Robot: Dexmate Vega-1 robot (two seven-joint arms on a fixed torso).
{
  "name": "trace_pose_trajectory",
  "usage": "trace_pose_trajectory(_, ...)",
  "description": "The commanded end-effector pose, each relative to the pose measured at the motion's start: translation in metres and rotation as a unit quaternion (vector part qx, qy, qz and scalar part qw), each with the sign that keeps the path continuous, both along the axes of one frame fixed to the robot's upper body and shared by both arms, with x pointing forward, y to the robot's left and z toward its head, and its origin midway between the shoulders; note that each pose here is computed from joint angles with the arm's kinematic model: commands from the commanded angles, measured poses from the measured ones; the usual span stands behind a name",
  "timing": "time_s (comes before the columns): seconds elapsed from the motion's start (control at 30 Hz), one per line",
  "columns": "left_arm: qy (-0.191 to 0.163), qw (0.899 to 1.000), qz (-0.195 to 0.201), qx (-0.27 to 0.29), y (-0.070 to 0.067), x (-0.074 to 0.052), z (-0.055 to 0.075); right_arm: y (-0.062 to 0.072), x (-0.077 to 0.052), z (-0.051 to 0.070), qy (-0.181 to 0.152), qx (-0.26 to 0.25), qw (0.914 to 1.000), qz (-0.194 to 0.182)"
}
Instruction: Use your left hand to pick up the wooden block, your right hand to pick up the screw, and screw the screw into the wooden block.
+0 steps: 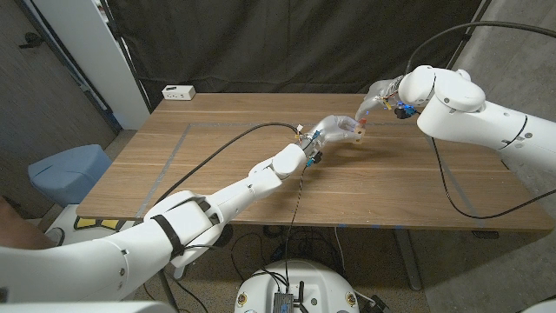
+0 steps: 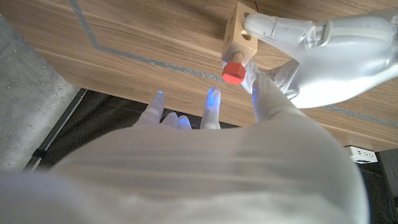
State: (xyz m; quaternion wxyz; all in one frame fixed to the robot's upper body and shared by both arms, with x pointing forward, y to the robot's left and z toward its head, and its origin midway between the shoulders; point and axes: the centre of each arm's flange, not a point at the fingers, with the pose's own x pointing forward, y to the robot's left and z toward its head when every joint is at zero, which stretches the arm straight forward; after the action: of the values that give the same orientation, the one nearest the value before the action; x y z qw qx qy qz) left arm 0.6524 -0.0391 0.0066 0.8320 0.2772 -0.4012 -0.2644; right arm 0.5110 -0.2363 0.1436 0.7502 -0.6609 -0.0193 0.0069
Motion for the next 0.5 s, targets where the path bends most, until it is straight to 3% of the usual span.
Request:
trace_pose_trajectory(0.03,0.000,1.000,0.002,0.000,0.0004,-0.0020,-0.0030,-0.0021,0.0000,-0.0006,0.023,0.006,0.9997,0.002)
trace_pose_trajectory(0.5,-0.001,1.000,0.001,0.001,-0.0011,-0.0014,-0.0025,-0.0062,0.0003,0.0004,0.031,0.009,0.9994,0.006)
